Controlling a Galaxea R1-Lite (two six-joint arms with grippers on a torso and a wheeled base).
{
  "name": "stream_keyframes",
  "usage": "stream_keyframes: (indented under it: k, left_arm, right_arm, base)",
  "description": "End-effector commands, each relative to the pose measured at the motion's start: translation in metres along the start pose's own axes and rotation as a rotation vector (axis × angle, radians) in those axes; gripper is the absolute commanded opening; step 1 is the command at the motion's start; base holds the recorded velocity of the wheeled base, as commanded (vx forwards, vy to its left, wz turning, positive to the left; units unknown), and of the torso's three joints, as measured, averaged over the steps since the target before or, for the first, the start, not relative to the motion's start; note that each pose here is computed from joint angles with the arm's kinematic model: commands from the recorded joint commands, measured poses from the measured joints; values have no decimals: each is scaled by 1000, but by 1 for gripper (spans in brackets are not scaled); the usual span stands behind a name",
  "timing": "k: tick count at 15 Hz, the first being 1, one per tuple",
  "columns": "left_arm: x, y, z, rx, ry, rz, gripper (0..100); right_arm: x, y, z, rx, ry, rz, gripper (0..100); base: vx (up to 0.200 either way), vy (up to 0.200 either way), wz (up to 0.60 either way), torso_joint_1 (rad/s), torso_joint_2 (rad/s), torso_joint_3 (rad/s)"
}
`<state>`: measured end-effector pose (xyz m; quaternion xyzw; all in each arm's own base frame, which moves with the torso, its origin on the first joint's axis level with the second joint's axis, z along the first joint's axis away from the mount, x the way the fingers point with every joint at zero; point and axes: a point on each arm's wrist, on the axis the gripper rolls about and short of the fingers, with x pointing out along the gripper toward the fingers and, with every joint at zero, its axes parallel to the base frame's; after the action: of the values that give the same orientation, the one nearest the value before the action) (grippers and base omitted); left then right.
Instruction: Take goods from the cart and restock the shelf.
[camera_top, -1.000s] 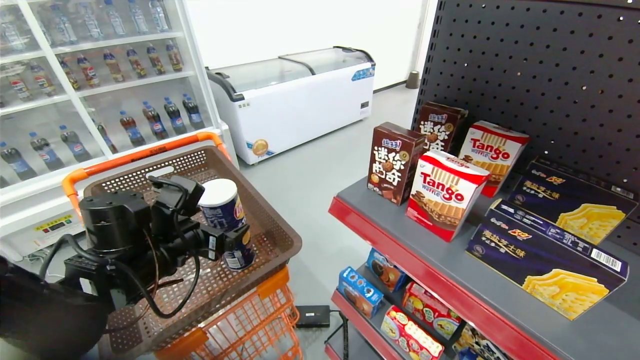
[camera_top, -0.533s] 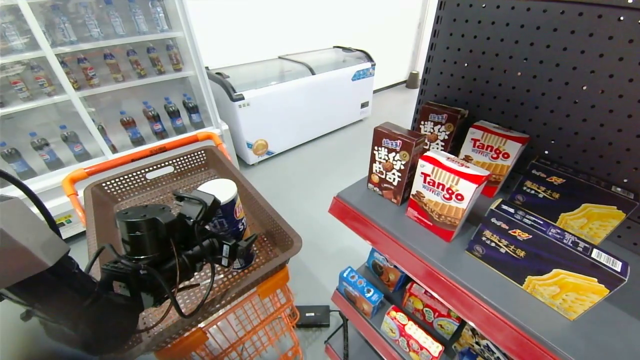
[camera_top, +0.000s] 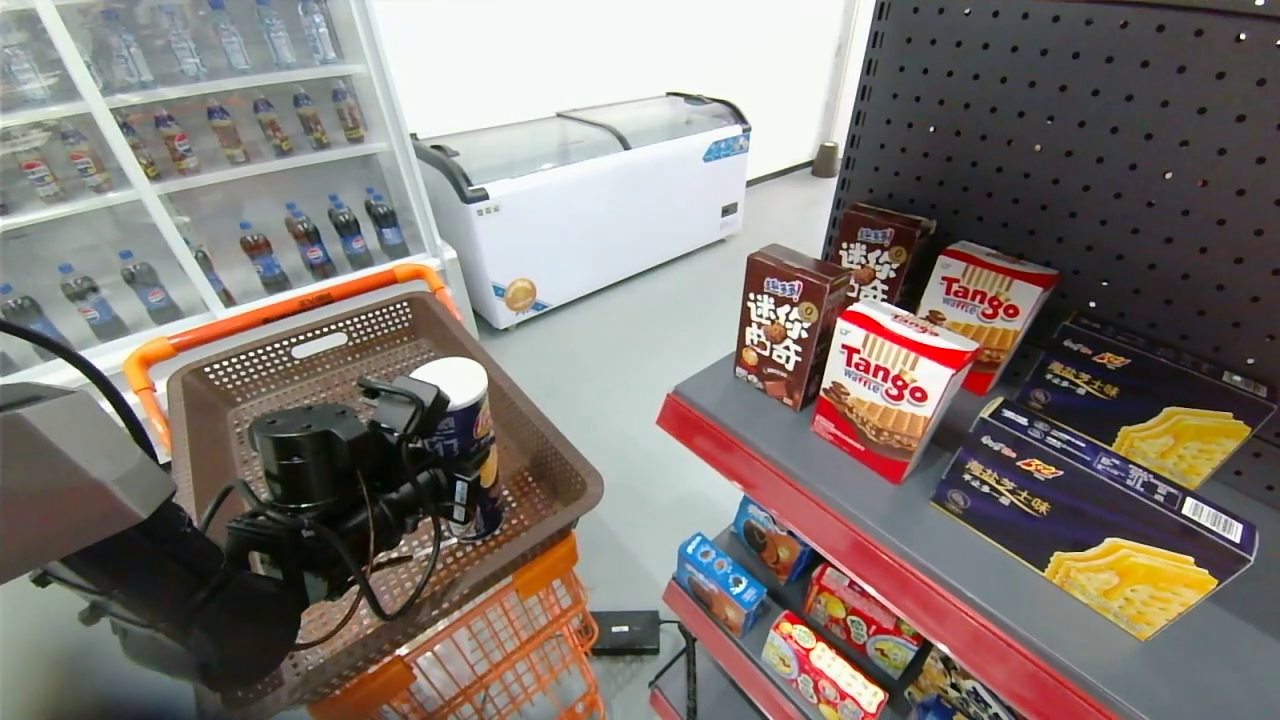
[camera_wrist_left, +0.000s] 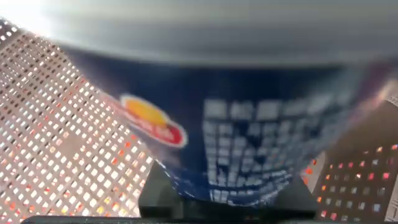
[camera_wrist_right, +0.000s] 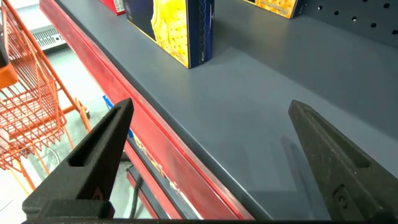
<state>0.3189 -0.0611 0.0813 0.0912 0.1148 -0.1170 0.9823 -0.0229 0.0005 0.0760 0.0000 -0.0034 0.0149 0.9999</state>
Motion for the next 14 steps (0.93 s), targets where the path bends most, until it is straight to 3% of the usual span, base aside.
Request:
stream_keyframes:
  k: [1,3,4,6,7,9,11,12,13,14]
  left_arm:
    - [-14,-3,23,-4,-30,-18,0]
    - [-32,-11,44,1,-11,-93,0]
    - [-49,-17,70,-3,-6,-153,0]
    - [-72,-24,104,-49,-55,-258,0]
    - [-85,-25,113,-46,-51,-323,0]
    - [-103,-27,115,-41,-35,-461,0]
    - [-112,-32,108,-48,-49,-510,0]
    - [-114,-40,112,-78,-87,-605,0]
    - [-114,-40,113,-80,-91,-610,0]
    - [-115,-41,116,-81,-128,-655,0]
  right_arm:
    - [0,0,0,0,1,1,100]
    - [0,0,0,0,1,1,100]
    - [0,0,0,0,1,1,100]
    - [0,0,0,0,1,1,100]
    - [0,0,0,0,1,1,100]
    - [0,0,0,0,1,1,100]
    - [0,0,0,0,1,1,100]
    - [0,0,0,0,1,1,100]
    - [0,0,0,0,1,1,100]
    - [0,0,0,0,1,1,100]
  base:
    - [0,0,0,0,0,0]
    - [0,0,0,0,0,0]
    - [0,0,0,0,0,0]
    - [0,0,0,0,0,0]
    - [0,0,0,0,0,0]
    - [0,0,0,0,0,0]
    - [0,0,0,0,0,0]
    - [0,0,0,0,0,0]
    - [0,0,0,0,0,0]
    - [0,0,0,0,0,0]
